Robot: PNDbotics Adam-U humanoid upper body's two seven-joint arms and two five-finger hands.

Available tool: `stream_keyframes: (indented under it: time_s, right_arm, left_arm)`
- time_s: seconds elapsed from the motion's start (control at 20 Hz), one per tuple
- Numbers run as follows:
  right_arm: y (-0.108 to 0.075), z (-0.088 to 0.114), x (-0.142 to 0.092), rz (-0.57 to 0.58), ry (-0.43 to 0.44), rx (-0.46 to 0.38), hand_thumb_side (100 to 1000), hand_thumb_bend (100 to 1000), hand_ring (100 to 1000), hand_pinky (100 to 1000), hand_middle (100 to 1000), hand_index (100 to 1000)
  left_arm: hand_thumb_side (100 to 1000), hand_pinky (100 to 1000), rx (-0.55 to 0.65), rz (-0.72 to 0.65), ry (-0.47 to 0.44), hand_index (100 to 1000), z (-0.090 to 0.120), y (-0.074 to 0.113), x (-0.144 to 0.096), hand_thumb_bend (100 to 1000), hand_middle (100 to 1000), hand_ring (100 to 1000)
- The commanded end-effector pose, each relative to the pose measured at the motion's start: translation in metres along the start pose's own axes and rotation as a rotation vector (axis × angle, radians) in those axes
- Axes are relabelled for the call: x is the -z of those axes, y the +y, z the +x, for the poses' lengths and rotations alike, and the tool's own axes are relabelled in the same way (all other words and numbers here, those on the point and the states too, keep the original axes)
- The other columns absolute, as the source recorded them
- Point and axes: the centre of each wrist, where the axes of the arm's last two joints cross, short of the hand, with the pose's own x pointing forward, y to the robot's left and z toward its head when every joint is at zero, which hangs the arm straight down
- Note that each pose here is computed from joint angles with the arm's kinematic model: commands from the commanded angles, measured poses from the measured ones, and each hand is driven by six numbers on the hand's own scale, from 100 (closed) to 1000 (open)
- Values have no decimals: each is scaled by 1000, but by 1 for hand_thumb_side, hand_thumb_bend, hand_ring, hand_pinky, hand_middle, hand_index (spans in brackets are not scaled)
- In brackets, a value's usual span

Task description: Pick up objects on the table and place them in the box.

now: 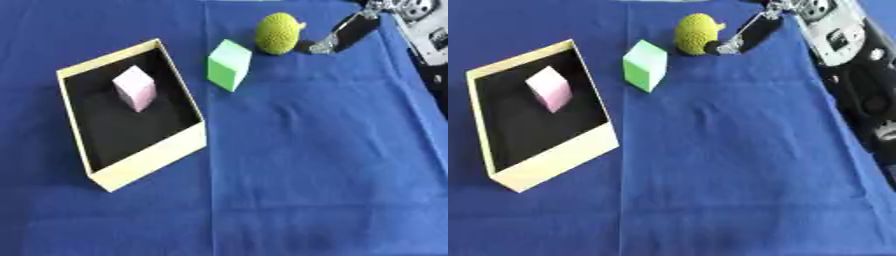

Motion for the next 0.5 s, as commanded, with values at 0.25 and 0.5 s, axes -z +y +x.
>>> stream_keyframes:
  time_s: [0.25, 0.5]
  right_arm:
    - [-2, -10, 18, 213, -141, -141, 100, 412, 974, 936, 830, 973]
    - [4, -12, 31, 240, -159, -153, 100, 421, 974, 936, 834, 972]
  left_arm:
    - [627, 711, -6, -15, -44, 812, 6, 0, 10, 177, 778, 842]
    - [626, 711, -16, -14, -51, 813, 6, -2, 12, 180, 778, 842]
